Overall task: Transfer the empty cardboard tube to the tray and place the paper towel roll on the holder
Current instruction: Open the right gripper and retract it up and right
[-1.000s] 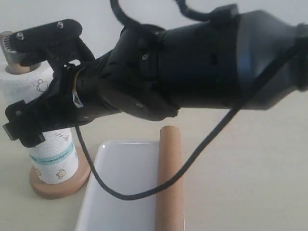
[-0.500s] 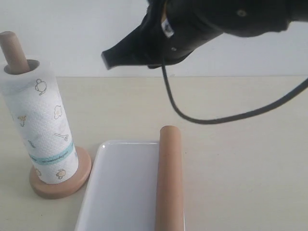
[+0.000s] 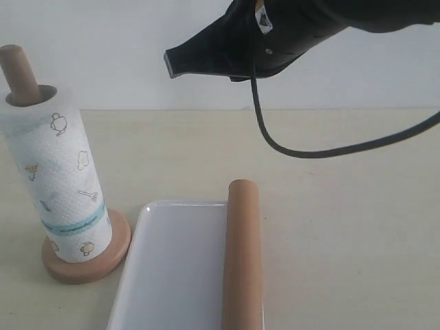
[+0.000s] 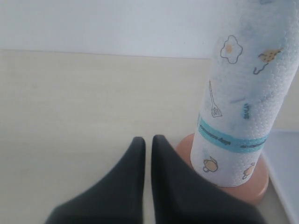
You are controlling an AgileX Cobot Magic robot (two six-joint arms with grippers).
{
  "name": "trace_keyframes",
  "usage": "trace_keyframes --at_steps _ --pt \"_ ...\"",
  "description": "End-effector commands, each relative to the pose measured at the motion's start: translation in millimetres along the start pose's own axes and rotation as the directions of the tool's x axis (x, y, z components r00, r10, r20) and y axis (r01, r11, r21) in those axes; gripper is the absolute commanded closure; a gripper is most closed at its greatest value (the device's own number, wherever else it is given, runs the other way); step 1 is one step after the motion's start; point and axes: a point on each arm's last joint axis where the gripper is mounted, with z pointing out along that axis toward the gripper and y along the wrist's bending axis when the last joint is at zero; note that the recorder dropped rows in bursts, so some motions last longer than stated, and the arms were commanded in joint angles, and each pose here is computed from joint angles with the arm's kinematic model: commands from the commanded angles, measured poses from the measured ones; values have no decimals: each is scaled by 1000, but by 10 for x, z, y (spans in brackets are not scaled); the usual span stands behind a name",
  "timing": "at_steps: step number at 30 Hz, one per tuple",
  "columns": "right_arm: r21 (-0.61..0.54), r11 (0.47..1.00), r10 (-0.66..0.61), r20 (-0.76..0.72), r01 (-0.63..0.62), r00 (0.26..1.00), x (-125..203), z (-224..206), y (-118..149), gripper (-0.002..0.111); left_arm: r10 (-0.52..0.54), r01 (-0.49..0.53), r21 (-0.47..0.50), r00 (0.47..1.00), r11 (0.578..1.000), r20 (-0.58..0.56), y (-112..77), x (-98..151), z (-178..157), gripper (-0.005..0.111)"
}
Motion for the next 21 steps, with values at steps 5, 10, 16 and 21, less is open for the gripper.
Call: trace_keyframes --at_steps 5,10,16,21 --pt "155 981 -124 26 119 992 -63 -176 -213 100 -7 7 5 1000 1000 1 -3 7 2 103" --pt "191 964 -213 139 185 967 -20 -521 -397 100 -7 7 5 1000 1000 1 -3 7 2 103" --pt "161 986 -81 276 37 958 295 -890 -833 100 -7 7 5 1000 1000 1 -3 7 2 103" --pt "235 952 112 326 -195 939 824 -1235 -1265 100 -7 7 5 1000 1000 1 -3 7 2 103"
